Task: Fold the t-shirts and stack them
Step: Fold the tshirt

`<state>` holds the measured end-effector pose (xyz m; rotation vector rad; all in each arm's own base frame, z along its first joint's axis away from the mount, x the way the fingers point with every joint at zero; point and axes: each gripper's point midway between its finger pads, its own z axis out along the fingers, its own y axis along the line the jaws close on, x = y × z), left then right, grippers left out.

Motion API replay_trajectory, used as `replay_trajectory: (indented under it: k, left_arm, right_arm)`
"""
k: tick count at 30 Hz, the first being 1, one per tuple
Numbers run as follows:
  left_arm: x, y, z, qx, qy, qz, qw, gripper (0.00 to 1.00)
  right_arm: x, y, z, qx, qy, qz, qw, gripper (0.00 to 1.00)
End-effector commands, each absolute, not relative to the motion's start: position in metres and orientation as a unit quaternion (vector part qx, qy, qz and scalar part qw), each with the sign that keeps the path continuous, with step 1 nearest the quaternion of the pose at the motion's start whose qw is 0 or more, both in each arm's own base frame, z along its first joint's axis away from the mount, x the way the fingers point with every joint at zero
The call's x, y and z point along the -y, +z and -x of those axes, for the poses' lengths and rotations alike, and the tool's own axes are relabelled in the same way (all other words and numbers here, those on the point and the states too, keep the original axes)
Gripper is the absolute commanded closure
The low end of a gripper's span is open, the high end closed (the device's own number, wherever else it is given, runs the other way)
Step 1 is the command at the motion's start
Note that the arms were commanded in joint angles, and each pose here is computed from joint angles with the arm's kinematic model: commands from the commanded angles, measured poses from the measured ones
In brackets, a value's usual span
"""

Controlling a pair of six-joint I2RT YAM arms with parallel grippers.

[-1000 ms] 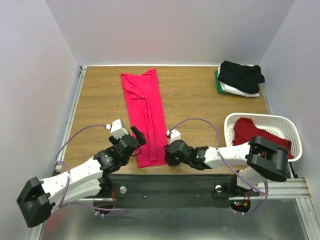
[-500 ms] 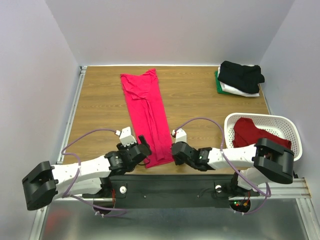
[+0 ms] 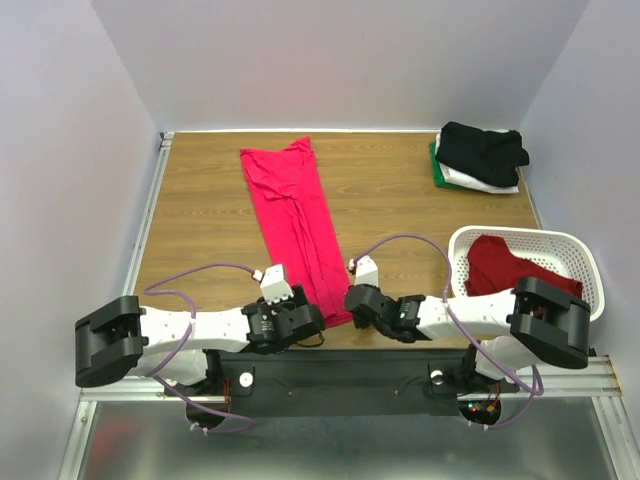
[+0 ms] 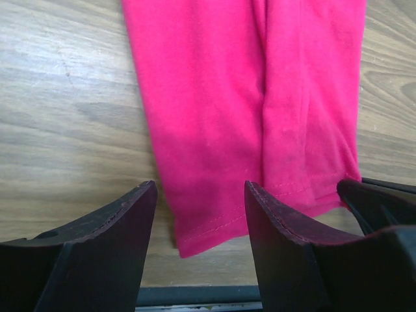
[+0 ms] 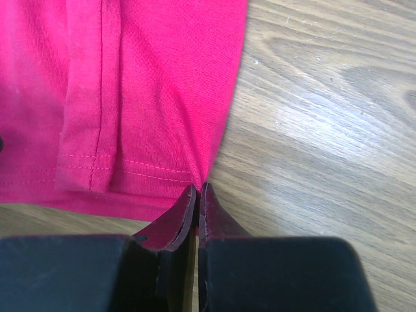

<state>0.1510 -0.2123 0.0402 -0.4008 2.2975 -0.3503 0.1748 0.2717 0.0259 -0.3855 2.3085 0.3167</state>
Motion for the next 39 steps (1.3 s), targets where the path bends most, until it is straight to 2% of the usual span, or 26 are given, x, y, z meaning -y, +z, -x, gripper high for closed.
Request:
replay_trajectory:
  k: [1,19,22,24,26,27,30,33,34,39]
  left_arm:
    - [0.206,0.048,-0.152,-0.894,-0.137,0.175,0.390,0.33]
    - [0.221,0.021,-0.152,-0.911,-0.131,0.129,0.370,0.32]
    - [0.225,0.016,-0.154,-0.913,-0.143,0.123,0.363,0.35]
    - [0.224,0.012,-0.155,-0.914,-0.138,0.123,0.361,0.45]
    - [0.221,0.009,-0.156,-0.916,-0.129,0.121,0.359,0.60]
    - [0.221,0.009,-0.156,-0.916,-0.129,0.121,0.359,0.60]
    - [0.220,0.006,-0.156,-0.917,-0.126,0.119,0.358,0.72]
    - [0.217,0.002,-0.157,-0.920,-0.121,0.120,0.354,0.96]
    - [0.216,0.001,-0.157,-0.920,-0.120,0.120,0.354,1.00]
    - [0.205,0.009,-0.158,-0.914,-0.118,0.139,0.363,1.00]
  right_arm:
    - [-0.264,0.036,-0.180,-0.899,0.116,0.133,0.400,0.97]
    - [-0.260,0.042,-0.181,-0.897,0.119,0.125,0.407,0.97]
    - [-0.259,0.044,-0.181,-0.896,0.120,0.121,0.410,0.97]
    - [-0.256,0.045,-0.181,-0.895,0.118,0.118,0.413,0.97]
    - [-0.256,0.046,-0.182,-0.894,0.118,0.115,0.416,0.96]
    - [-0.257,0.047,-0.183,-0.894,0.119,0.115,0.416,0.96]
    - [-0.259,0.048,-0.183,-0.894,0.120,0.116,0.415,0.97]
    - [-0.262,0.047,-0.183,-0.895,0.119,0.119,0.413,0.96]
    - [-0.262,0.046,-0.184,-0.896,0.116,0.119,0.412,0.96]
    - [-0.271,0.055,-0.188,-0.892,0.124,0.120,0.418,0.97]
